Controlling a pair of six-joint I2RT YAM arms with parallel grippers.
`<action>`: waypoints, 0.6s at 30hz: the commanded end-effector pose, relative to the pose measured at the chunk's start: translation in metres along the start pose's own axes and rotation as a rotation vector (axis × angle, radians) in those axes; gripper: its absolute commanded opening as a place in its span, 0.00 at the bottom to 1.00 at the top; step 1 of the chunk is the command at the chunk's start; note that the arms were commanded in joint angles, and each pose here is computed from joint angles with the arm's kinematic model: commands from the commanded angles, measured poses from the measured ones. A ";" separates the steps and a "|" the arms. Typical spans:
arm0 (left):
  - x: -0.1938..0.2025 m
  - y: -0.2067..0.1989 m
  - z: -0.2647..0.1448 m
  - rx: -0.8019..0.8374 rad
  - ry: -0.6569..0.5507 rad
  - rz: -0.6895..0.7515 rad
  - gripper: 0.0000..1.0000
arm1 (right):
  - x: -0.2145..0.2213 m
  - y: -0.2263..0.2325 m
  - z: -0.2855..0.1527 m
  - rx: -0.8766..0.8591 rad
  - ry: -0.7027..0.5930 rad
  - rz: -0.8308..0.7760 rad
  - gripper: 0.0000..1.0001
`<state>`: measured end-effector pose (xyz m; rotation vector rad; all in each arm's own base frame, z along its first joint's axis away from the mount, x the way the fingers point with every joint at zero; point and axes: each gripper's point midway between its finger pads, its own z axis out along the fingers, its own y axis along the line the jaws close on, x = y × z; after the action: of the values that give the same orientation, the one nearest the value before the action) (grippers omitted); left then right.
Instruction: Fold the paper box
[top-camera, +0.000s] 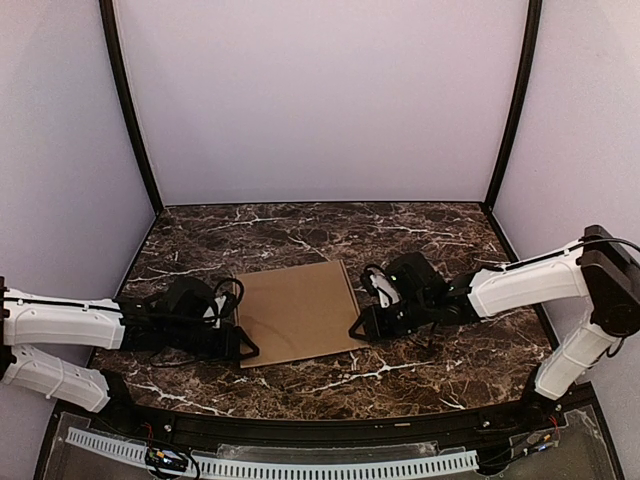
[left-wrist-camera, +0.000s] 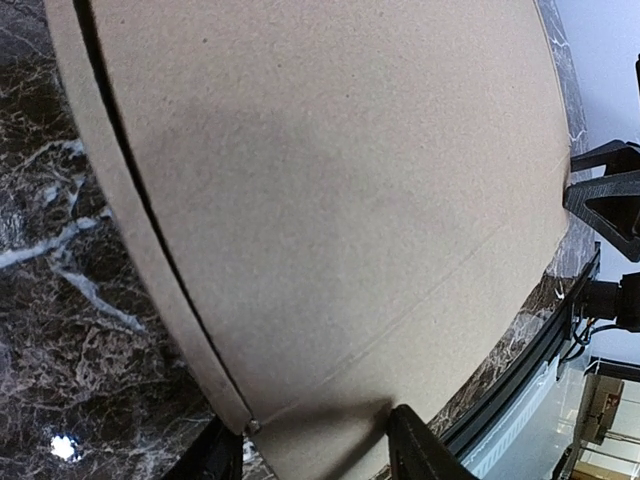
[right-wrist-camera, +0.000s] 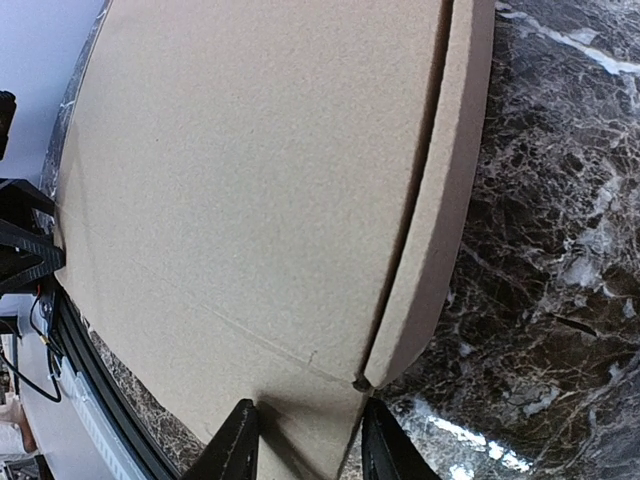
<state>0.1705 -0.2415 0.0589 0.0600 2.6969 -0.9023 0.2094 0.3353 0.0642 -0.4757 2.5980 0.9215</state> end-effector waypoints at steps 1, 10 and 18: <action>-0.001 0.012 -0.004 -0.080 0.010 0.043 0.49 | 0.007 -0.009 0.009 0.010 0.022 0.009 0.34; -0.005 0.013 -0.010 -0.128 0.015 0.091 0.51 | 0.004 -0.011 0.009 0.031 0.014 0.007 0.33; -0.010 0.010 -0.014 -0.145 0.011 0.117 0.52 | -0.002 -0.008 0.002 0.044 -0.001 -0.005 0.34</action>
<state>0.1756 -0.2303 0.0644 0.1624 2.7182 -0.7351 0.2119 0.3390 0.0605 -0.4787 2.5916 0.9273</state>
